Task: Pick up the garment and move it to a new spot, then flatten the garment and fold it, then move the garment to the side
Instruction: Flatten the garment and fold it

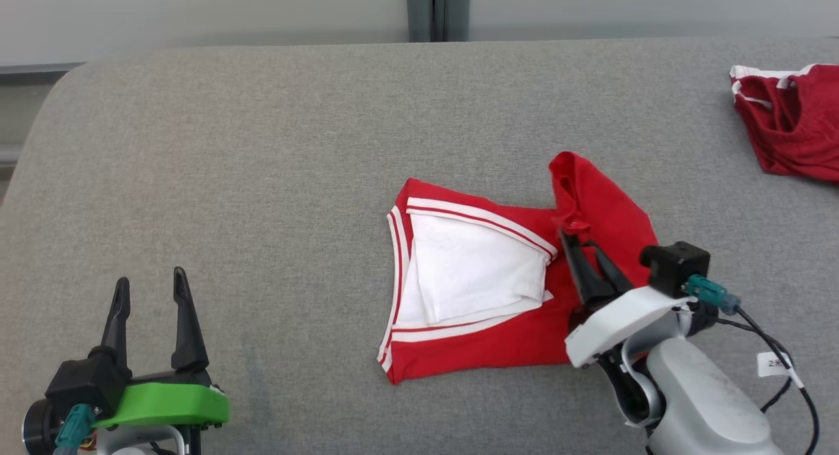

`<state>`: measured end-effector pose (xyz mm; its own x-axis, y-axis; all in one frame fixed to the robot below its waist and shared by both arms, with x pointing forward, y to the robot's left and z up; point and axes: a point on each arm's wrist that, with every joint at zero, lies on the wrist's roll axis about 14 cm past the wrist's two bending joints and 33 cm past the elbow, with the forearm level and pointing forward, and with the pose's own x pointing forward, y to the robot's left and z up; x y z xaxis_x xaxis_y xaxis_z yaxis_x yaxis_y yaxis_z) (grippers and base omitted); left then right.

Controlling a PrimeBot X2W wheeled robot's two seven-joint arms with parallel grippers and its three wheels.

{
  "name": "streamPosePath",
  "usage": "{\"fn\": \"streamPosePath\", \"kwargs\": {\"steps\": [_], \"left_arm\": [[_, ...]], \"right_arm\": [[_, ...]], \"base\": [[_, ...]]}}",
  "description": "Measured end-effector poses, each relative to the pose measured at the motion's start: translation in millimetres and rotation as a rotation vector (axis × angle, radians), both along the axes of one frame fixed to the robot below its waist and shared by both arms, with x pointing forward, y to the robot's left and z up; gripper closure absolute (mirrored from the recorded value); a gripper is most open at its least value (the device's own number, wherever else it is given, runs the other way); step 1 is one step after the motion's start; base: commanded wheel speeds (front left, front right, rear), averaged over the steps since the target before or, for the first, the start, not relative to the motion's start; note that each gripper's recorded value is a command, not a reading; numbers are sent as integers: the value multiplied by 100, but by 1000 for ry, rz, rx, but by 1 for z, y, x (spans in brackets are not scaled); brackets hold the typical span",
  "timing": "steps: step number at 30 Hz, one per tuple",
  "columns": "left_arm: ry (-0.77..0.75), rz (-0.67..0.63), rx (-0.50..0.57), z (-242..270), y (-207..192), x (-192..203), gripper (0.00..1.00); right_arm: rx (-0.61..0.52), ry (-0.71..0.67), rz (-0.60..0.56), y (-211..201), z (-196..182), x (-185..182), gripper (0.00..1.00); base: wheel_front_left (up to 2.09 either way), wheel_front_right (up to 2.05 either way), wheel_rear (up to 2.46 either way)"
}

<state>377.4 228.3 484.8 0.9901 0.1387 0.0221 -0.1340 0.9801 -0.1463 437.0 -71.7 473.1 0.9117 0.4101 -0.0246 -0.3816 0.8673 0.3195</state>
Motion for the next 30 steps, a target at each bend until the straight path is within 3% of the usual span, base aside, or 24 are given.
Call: {"fn": "streamPosePath", "kwargs": {"steps": [9, 21, 22, 23, 30], "left_arm": [[10, 20, -14, -3, 5, -6, 0], [33, 53, -16, -8, 13, -13, 0], [33, 55, -16, -8, 13, -13, 0], [33, 56, -16, -8, 13, -14, 0], [24, 47, -20, -6, 10, -13, 0]], "right_arm": [[40, 38, 209, 88, -7, -13, 100], [59, 110, 278, 120, -22, -13, 100], [57, 115, 279, 121, -24, -14, 78], [51, 120, 285, 122, -26, -15, 0], [67, 5, 238, 108, 10, -1, 0]], "base": [[0, 0, 0], [0, 0, 0], [0, 0, 0], [0, 0, 0], [0, 0, 0]]}}
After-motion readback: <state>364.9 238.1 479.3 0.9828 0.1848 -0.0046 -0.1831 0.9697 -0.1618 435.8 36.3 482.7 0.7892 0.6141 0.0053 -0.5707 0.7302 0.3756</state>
